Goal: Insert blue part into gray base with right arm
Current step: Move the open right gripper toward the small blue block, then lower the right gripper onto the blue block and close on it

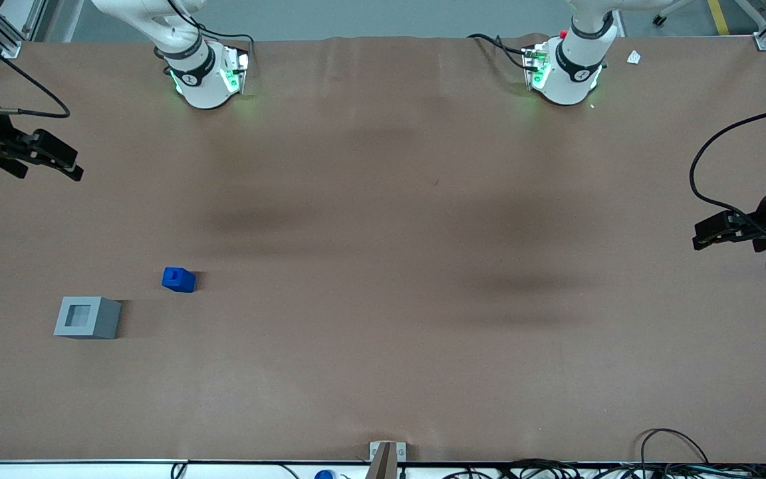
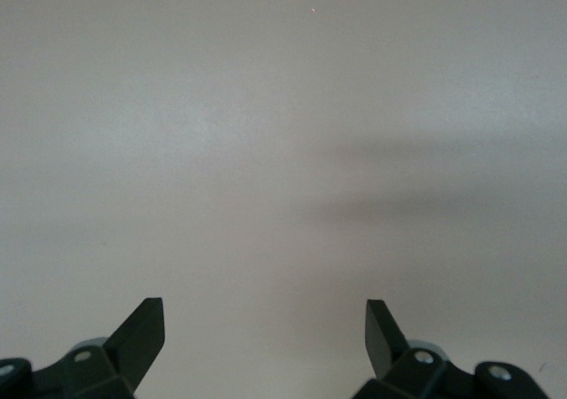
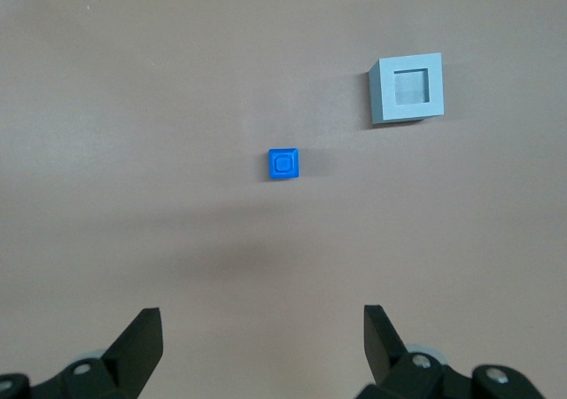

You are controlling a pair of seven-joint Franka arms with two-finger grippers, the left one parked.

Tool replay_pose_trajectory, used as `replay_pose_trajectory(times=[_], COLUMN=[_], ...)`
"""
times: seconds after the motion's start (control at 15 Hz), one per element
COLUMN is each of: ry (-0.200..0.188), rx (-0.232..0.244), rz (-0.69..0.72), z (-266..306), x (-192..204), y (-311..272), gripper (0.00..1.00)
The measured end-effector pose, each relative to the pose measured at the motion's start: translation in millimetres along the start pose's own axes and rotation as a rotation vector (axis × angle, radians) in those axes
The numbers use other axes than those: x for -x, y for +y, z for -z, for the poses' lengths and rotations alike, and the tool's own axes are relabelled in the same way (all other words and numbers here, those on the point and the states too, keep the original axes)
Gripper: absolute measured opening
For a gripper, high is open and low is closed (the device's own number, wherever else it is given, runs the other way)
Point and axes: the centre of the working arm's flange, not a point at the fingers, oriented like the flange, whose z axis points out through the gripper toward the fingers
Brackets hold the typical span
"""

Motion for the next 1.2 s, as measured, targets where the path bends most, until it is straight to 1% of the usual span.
replay_pose_trajectory(times=[0.33, 0.47, 0.6, 0.87, 1.0, 1.2], ry=[-0.009, -0.023, -0.04, -0.083, -0.098, -0.124], rx=[0.001, 0.004, 0.008, 0.019, 0.023, 0.029], rz=[-0.004, -0.006, -0.005, -0.003, 0.001, 0.001], z=[-2, -15, -44, -126, -163, -213], x=[0, -8, -26, -65, -77, -85], y=[2, 2, -1, -6, -10, -10], gripper=[1.0, 1.0, 1.0, 1.0, 1.0, 1.0])
